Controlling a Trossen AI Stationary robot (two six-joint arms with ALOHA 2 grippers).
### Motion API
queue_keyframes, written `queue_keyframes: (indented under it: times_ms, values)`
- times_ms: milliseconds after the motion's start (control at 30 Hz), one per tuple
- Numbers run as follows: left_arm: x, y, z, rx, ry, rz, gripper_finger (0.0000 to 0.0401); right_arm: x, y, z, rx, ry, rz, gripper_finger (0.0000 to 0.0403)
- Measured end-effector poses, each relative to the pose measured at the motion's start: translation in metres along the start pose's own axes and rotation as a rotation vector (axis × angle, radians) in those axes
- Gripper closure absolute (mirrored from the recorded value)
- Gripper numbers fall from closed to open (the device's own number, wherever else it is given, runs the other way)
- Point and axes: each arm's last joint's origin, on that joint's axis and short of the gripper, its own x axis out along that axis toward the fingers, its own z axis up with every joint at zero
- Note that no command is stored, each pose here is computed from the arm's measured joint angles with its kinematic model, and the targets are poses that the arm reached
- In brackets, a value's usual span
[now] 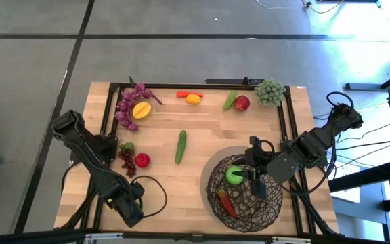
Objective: Build produce basket
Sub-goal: Put the green pear into the wire basket
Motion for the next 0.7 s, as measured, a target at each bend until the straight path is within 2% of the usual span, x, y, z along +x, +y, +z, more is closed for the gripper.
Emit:
queue_keyframes:
  times_ms: [267, 467, 700]
  values:
    - [-0.021, -0.011, 0.013, 0.059, -0.018, -0.051, 0.0401, 0.0, -0.001, -0.002, -0.011, 0.02, -0.013, 0.0267]
    - [-0.042, -0.02, 0.028, 0.123, -0.086, -0.091, 0.0401, 0.0, -0.003, -0.005, -0.055, 0.051, -0.031, 0.0267]
    - [-0.077, -0.028, 0.056, 0.206, -0.191, -0.137, 0.0401, -0.001, -0.006, -0.009, -0.078, 0.092, -0.055, 0.0267]
